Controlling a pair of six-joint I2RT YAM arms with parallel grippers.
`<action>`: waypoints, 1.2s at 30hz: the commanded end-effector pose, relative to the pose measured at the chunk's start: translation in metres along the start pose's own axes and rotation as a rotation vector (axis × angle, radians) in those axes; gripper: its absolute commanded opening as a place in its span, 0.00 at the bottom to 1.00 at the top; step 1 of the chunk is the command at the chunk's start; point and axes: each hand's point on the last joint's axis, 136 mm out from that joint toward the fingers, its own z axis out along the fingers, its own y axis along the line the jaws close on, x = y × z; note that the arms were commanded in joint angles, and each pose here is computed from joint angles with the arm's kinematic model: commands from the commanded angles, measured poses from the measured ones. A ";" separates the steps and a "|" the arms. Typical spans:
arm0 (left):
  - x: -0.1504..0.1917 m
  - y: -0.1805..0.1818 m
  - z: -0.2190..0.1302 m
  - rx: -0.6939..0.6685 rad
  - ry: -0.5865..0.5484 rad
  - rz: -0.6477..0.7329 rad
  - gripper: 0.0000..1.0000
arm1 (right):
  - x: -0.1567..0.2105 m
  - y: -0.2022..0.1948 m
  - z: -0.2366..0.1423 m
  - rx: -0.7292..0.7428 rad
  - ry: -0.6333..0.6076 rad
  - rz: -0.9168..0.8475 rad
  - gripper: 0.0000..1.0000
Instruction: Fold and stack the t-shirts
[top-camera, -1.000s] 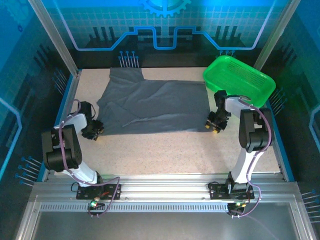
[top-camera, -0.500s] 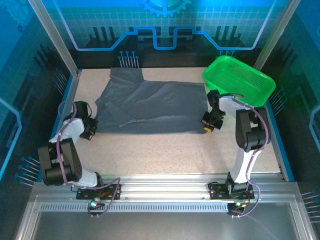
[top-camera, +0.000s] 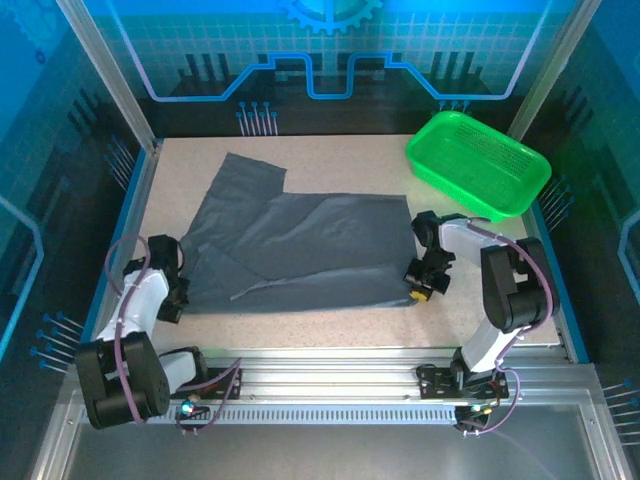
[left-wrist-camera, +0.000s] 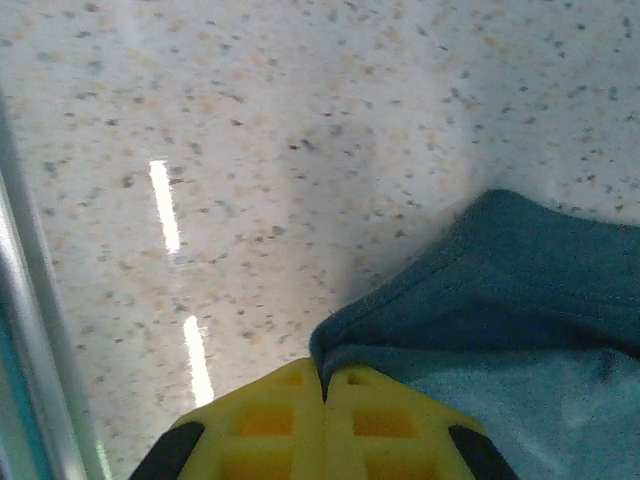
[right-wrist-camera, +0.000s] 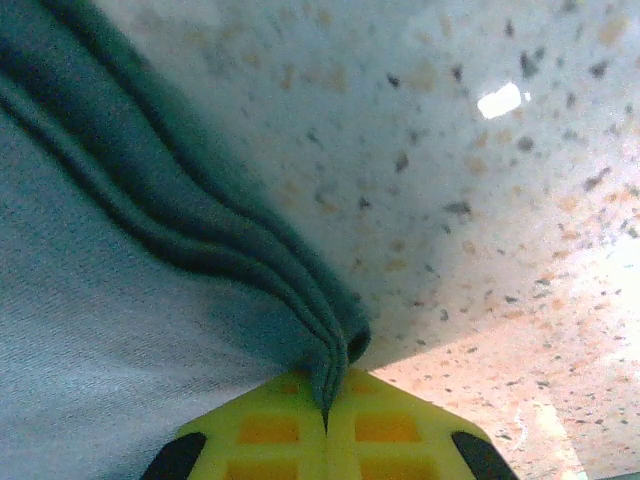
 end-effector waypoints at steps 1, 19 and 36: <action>-0.006 0.035 0.001 -0.131 -0.053 -0.012 0.00 | 0.017 -0.015 0.004 0.038 0.040 -0.022 0.00; 0.014 -0.002 -0.058 0.015 -0.016 0.095 0.57 | 0.001 0.041 -0.078 -0.224 -0.201 -0.252 0.58; 0.133 -0.023 -0.039 0.084 0.346 -0.015 0.55 | 0.037 0.157 -0.100 -0.614 -0.131 -0.580 0.60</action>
